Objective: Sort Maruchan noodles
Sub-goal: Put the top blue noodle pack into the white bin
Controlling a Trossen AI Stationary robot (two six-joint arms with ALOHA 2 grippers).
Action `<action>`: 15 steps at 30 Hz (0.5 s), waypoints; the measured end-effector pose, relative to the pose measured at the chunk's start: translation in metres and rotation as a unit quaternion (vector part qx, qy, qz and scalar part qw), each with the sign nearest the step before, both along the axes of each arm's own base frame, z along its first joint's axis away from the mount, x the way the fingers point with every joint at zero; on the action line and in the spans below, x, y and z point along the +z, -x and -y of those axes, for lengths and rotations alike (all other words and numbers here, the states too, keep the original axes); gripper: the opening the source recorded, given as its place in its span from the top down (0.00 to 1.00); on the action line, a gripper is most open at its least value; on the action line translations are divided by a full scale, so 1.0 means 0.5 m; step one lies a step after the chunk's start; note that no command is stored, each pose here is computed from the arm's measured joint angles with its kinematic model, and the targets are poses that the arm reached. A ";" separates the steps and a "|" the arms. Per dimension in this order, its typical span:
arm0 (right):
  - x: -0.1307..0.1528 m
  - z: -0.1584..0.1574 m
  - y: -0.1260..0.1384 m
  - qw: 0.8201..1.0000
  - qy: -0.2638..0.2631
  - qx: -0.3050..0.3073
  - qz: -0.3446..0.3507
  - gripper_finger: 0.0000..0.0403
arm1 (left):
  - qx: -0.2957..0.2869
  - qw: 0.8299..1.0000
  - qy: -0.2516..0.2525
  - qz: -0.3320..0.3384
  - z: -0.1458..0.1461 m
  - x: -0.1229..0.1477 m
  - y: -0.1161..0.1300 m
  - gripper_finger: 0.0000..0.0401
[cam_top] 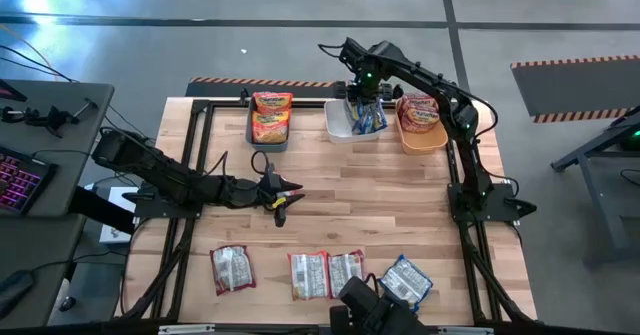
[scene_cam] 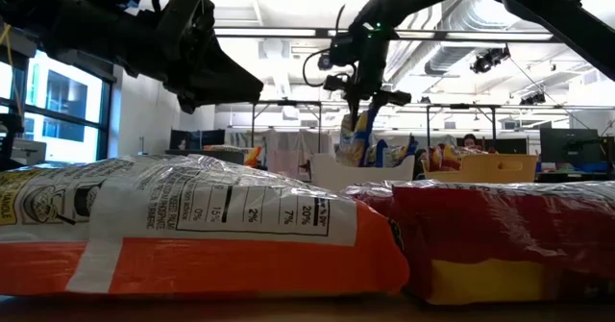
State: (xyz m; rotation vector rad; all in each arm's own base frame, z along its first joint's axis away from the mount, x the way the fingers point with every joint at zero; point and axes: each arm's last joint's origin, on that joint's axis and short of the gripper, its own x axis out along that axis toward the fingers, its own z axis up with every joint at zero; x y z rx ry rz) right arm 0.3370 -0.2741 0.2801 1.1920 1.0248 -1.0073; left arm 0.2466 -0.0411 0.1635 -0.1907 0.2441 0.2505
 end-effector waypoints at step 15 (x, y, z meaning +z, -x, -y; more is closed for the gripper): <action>-0.029 0.007 0.019 0.999 -0.037 0.003 -0.022 0.78 | -0.008 1.000 0.003 0.000 0.001 0.000 0.000 0.71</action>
